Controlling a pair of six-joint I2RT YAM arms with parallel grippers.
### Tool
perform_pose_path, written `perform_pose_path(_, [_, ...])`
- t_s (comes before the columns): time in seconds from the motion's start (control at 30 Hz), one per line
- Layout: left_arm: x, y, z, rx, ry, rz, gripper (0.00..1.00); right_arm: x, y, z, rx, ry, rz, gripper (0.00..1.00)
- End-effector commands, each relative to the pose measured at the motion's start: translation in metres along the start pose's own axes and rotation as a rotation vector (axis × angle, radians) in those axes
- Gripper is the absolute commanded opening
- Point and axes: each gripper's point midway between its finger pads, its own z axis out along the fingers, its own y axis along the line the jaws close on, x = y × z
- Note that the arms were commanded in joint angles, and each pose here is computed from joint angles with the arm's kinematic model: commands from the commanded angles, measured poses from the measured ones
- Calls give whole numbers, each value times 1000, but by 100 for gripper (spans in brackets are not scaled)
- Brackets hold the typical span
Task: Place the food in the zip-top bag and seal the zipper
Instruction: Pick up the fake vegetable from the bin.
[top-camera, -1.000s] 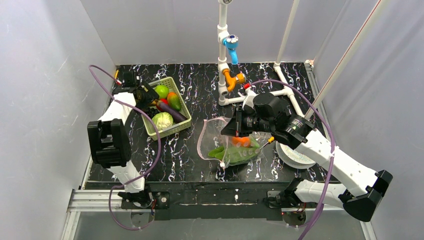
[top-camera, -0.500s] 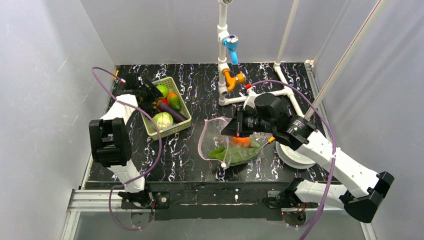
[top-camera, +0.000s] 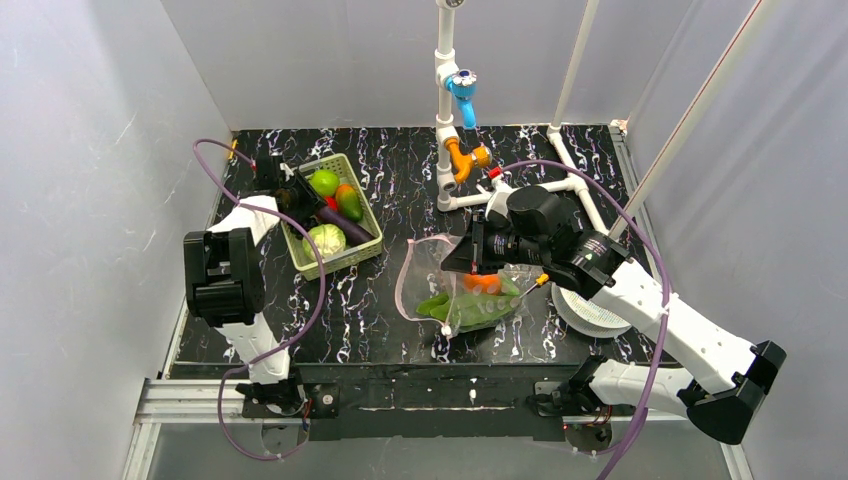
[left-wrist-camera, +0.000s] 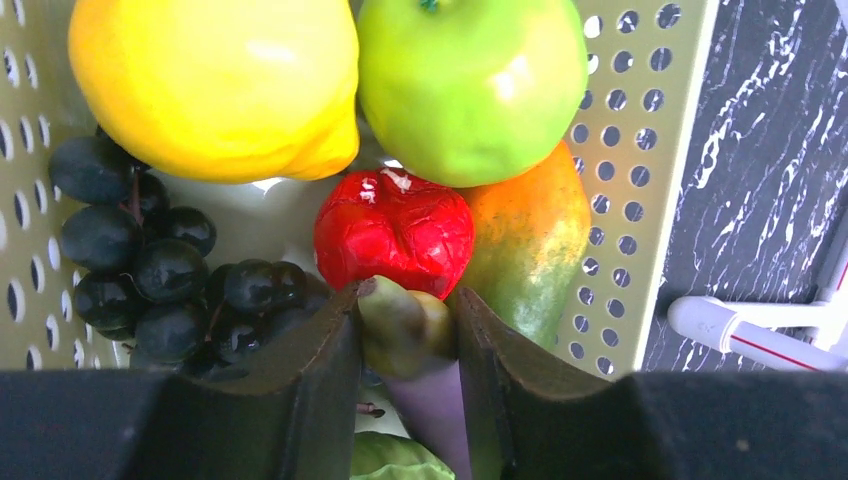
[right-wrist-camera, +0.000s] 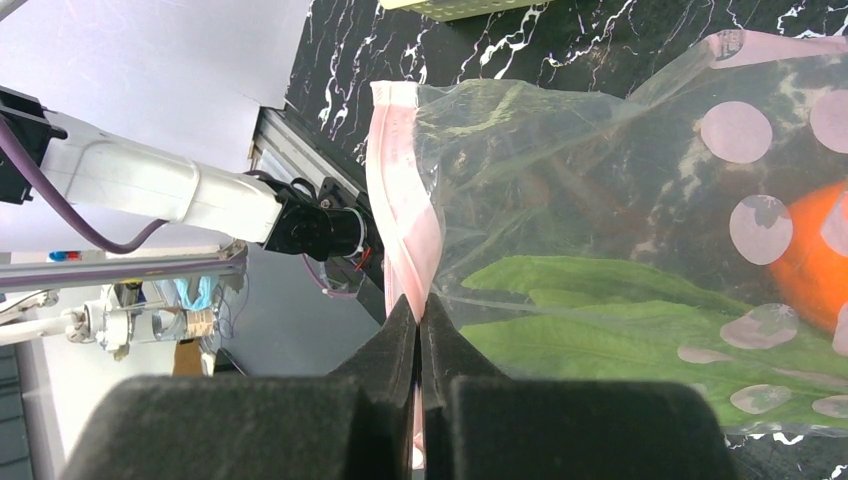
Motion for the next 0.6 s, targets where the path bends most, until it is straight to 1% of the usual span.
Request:
perform_pose_path(0.0, [-10,-15,-11,64,-33,60,25,-4,10,-6,-45,-30,-7,1])
perform_pose_path(0.1, [-14,-15,-18,50,-47,74,16,-4,10,-7,-45,-30,-5,1])
perform_pose_path(0.2, [-26,-17,-36,39,-117,91,9,-4,11,-10,-45,-34,-8,1])
perform_pose_path(0.33, [-39,-18,-62,26,-220,110,3,-2,8,-11,-36,-35,-6,1])
perform_pose_path(0.43, [-43,-18,-76,34,-300,105,0,0,6,-10,-35,-27,-5,1])
perform_pose_path(0.57, [-53,-21,-98,42,-386,112,0,0,8,-9,-45,-21,-7,1])
